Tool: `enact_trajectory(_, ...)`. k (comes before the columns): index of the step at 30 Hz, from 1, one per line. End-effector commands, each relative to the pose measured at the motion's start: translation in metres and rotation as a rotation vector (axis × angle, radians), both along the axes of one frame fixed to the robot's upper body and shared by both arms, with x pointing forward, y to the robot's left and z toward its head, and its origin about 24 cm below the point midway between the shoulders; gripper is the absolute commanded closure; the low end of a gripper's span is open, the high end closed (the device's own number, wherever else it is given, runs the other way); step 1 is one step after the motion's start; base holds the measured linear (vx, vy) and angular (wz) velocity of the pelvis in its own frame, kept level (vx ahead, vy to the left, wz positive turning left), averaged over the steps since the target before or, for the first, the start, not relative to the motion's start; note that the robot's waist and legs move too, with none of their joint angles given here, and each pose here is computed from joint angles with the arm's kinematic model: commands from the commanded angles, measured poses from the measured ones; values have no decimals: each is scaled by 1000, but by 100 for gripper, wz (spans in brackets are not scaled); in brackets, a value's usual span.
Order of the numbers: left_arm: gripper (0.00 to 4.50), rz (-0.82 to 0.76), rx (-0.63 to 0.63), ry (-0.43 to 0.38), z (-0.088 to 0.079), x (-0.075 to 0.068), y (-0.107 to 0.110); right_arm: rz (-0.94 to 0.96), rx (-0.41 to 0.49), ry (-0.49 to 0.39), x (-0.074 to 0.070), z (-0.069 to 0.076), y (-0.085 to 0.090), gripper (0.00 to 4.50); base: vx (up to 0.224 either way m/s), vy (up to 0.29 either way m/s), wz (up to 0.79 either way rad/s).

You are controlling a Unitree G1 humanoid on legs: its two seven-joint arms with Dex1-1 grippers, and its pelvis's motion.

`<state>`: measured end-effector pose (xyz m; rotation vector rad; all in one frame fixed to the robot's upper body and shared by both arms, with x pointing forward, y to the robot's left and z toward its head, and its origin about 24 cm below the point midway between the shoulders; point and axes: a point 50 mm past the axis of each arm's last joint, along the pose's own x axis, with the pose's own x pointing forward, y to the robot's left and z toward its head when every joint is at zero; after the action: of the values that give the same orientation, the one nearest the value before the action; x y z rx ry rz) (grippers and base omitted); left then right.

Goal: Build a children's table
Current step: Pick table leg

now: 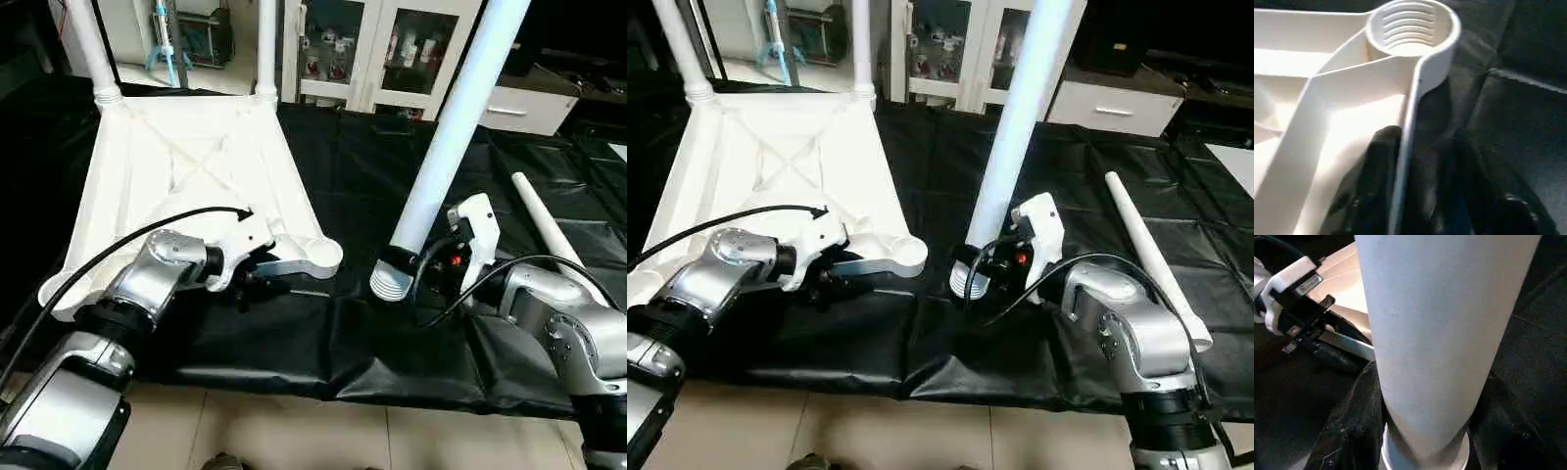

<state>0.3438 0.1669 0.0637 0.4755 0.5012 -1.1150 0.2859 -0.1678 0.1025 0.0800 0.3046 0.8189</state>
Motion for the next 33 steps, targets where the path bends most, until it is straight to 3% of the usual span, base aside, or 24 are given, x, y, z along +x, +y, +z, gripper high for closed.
enact_trajectory(1,275,-61,18,-3,4,0,-6,0,-2,-13,0,7,-4,260,0,0,0)
enact_trajectory(10,331,-170,42,17,1,-12,-22,12,6,-16,2,8,-1,260,0,0,0)
enact_trajectory(18,373,-173,9,61,-9,-36,-49,22,14,-18,3,9,1,260,0,0,0)
enact_trajectory(22,378,-103,3,84,-13,-49,-67,24,24,-16,0,8,2,260,0,0,0)
enact_trajectory(26,384,-40,14,63,-13,-51,-73,20,27,-12,-2,7,2,260,0,0,0)
enact_trajectory(27,385,-16,35,25,-14,-50,-75,13,29,-11,-3,7,0,260,0,0,0)
enact_trajectory(32,385,-45,57,-14,-12,-52,-77,2,31,-11,-4,6,-2,260,0,0,0)
enact_trajectory(33,351,-56,57,-19,-11,-52,-77,-1,31,-12,-5,6,-3,260,0,0,0)
